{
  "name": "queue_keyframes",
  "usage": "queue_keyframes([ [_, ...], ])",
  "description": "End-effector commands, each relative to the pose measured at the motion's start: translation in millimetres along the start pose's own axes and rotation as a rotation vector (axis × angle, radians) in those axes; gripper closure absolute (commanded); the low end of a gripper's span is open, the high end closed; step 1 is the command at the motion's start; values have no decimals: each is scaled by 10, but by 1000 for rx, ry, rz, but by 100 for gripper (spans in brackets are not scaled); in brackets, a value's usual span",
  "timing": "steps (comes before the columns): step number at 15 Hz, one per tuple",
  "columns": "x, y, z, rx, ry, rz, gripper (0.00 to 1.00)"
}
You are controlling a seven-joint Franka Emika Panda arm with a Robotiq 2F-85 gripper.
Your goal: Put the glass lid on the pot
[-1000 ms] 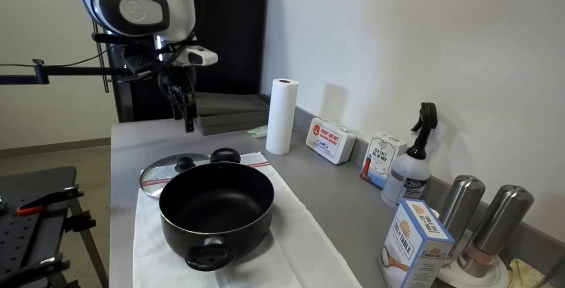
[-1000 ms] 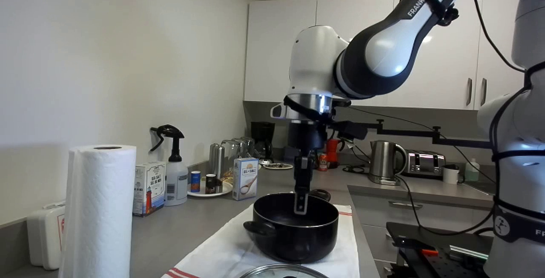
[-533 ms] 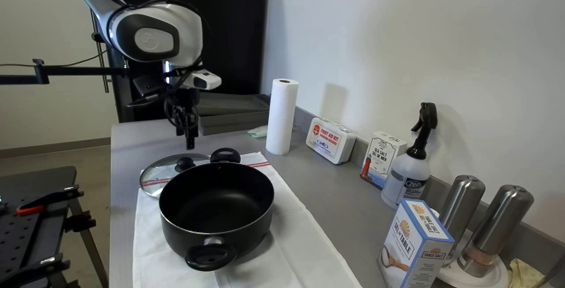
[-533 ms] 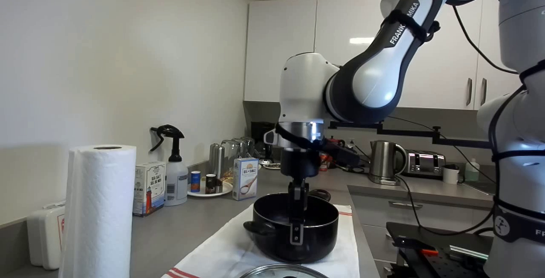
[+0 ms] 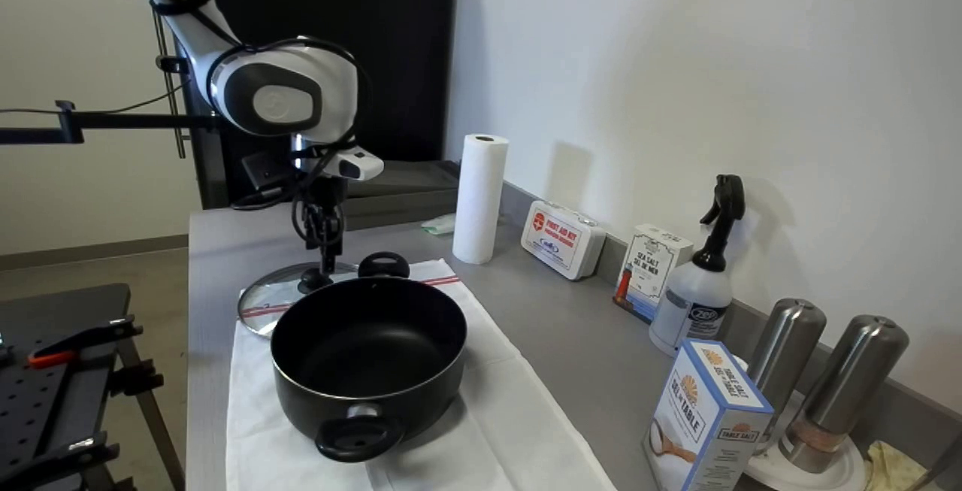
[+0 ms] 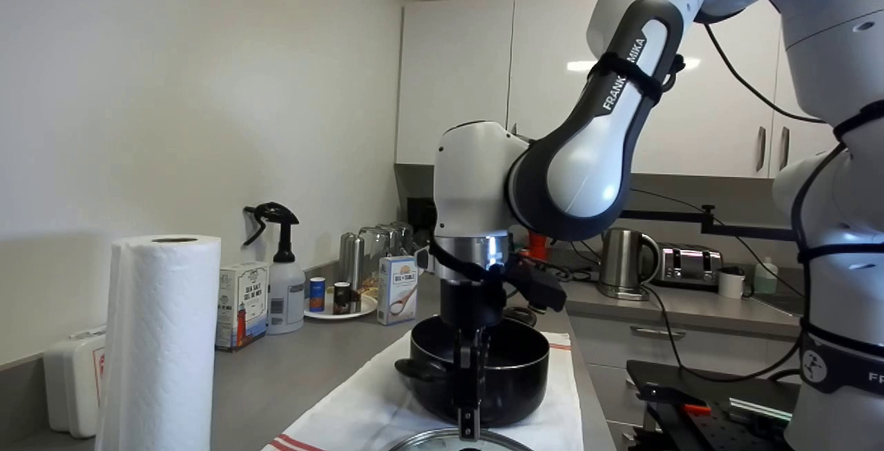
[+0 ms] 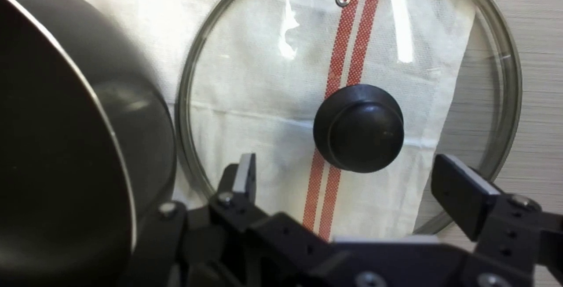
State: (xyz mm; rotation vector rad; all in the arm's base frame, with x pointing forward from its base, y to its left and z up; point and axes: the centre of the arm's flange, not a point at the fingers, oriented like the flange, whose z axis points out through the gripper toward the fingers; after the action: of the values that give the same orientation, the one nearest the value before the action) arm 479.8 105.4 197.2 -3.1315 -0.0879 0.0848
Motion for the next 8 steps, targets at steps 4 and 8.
queue_keyframes([
  [4, 106, -189, 364, -5, -6, 26, 0],
  [8, 33, -267, 511, -19, -25, 22, 0],
])
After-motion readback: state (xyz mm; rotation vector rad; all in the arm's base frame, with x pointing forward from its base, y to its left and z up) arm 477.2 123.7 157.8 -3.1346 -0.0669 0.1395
